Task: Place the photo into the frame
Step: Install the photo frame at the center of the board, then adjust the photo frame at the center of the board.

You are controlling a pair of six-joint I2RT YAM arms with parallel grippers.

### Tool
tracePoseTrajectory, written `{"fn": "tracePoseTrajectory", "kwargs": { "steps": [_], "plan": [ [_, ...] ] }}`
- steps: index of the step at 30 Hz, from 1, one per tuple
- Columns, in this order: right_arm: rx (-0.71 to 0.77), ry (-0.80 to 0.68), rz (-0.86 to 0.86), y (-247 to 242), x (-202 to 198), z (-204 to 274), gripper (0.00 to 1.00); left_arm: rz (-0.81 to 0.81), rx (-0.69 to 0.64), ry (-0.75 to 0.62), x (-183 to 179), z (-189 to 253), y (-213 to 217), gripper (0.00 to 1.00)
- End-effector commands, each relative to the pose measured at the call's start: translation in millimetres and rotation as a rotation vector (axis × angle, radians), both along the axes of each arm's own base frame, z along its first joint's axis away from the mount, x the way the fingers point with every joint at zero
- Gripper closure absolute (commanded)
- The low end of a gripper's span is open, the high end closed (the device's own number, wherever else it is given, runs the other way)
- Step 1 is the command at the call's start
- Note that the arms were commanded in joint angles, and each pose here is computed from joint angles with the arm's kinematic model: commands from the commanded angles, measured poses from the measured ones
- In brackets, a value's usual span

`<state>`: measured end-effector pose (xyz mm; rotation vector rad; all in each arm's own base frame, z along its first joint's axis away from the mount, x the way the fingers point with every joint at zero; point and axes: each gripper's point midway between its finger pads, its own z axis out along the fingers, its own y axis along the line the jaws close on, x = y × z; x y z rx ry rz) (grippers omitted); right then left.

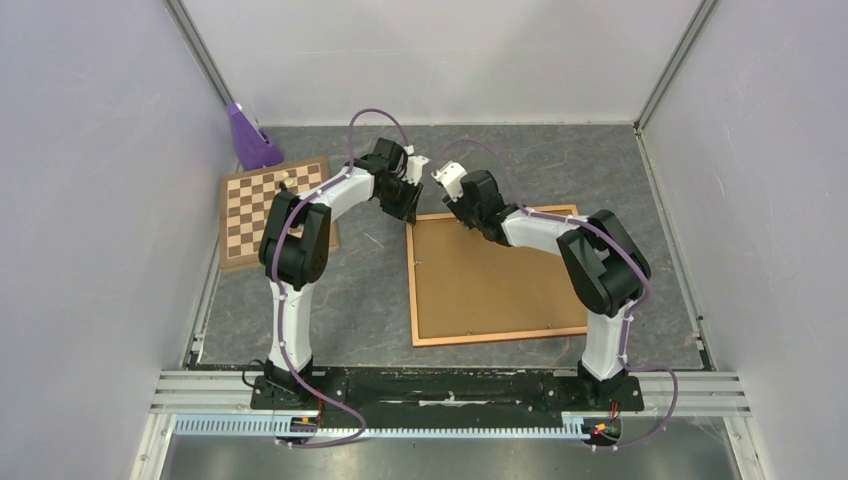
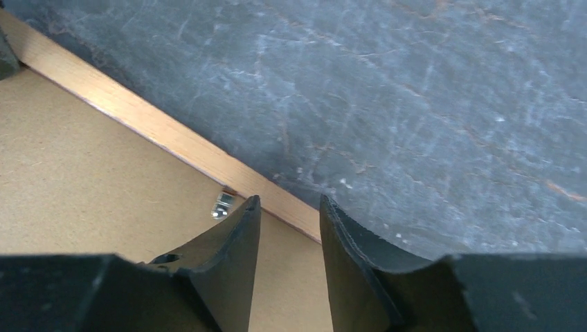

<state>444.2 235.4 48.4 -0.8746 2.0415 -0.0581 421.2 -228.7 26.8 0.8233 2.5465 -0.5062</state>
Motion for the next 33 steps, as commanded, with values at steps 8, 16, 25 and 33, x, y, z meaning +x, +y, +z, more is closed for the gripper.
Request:
{"fn": "tracePoseTrajectory", "kwargs": {
  "steps": [8,16,25,33],
  "plan": [
    [0.12,-0.096,-0.119,-57.2,11.1,81.7,0.49,0.044,0.015,0.085,-22.4,-5.3,5.5,0.89],
    [0.1,-0.051,-0.233,-128.8,-12.0,83.4,0.35,0.158,0.024,0.09,-10.8,-4.7,28.2,0.89],
    [0.071,0.097,-0.338,-212.0,-73.5,44.2,0.26,0.221,0.029,0.067,-7.9,2.5,51.7,0.89],
    [0.08,0.208,-0.395,-247.3,-100.4,9.8,0.29,0.255,0.047,0.033,-4.9,12.2,64.5,0.9]
  ]
}}
